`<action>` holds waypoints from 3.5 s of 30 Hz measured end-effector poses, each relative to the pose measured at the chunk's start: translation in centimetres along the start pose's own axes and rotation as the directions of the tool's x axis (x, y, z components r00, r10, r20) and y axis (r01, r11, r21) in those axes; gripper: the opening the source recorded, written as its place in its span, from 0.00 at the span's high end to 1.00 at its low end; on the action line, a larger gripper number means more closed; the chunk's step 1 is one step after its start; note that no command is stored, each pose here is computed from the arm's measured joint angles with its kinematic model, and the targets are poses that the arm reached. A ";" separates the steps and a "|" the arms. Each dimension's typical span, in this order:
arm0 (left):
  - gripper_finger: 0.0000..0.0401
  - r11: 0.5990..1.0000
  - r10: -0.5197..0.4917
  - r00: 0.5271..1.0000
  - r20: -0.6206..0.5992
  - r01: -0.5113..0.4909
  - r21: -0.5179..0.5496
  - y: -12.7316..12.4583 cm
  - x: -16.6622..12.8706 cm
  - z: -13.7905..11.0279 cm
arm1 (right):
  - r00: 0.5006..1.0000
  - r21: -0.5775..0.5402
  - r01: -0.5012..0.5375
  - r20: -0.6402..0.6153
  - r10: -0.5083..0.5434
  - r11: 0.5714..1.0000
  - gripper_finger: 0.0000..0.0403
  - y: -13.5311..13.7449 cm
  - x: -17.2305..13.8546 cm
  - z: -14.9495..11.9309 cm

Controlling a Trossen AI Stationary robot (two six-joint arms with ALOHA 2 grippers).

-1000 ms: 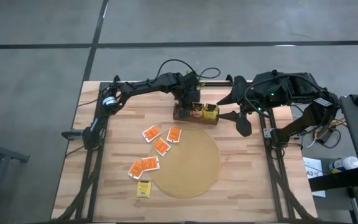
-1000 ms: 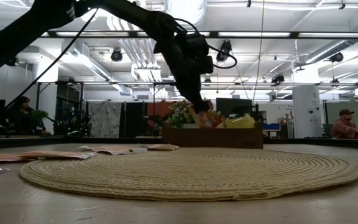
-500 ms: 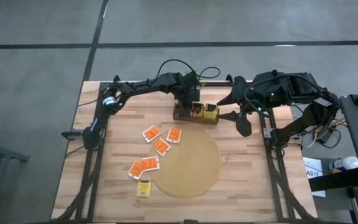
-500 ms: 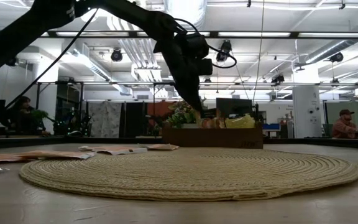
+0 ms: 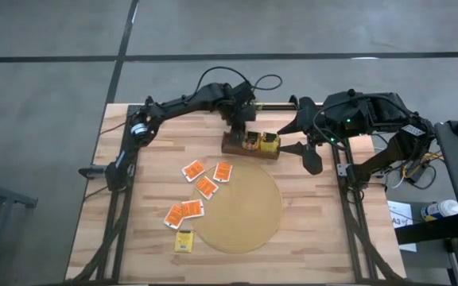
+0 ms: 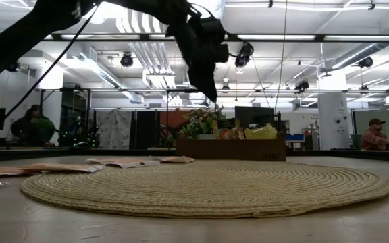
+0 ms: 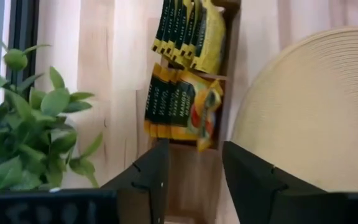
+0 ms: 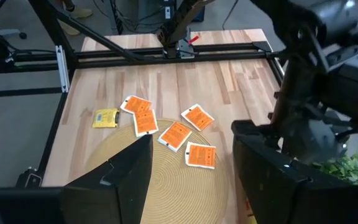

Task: Pick & Place Tea
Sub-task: Put the orange tea bag into the middle section of the wooden organizer

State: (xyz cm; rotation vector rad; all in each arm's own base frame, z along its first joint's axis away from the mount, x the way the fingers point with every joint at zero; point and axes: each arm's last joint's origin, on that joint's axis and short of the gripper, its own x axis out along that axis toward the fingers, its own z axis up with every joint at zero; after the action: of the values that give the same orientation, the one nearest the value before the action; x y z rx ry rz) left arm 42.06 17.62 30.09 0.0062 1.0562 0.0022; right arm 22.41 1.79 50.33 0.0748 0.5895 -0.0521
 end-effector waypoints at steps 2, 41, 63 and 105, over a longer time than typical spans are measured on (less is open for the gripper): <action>0.68 1.000 -0.008 1.000 0.003 0.008 -0.005 -0.2 -1.0 0.2 | 1.000 -0.012 0.000 0.000 0.000 1.000 0.46 0.0 0.0 0.0; 1.00 0.984 -0.084 0.649 0.756 0.172 -0.038 -10.6 -17.3 -9.5 | 0.968 -0.038 0.073 -0.236 -0.080 0.997 0.66 -1.5 9.7 -5.1; 1.00 0.975 -0.076 0.591 0.803 0.212 -0.063 -12.7 -18.3 -15.8 | 0.889 0.061 0.154 -0.445 -0.111 0.986 0.98 -9.1 17.9 -6.8; 1.00 0.963 -0.076 0.587 0.806 0.252 -0.092 -12.8 -18.5 -16.0 | 0.744 0.221 0.205 -0.669 -0.005 0.953 0.98 -19.5 26.1 -13.5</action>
State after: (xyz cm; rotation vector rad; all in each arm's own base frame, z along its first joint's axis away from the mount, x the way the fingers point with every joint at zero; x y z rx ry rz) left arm 19.01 4.80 38.26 -0.2586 0.1240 -0.0618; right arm 35.24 -17.19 23.57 0.3508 1.3094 -0.2303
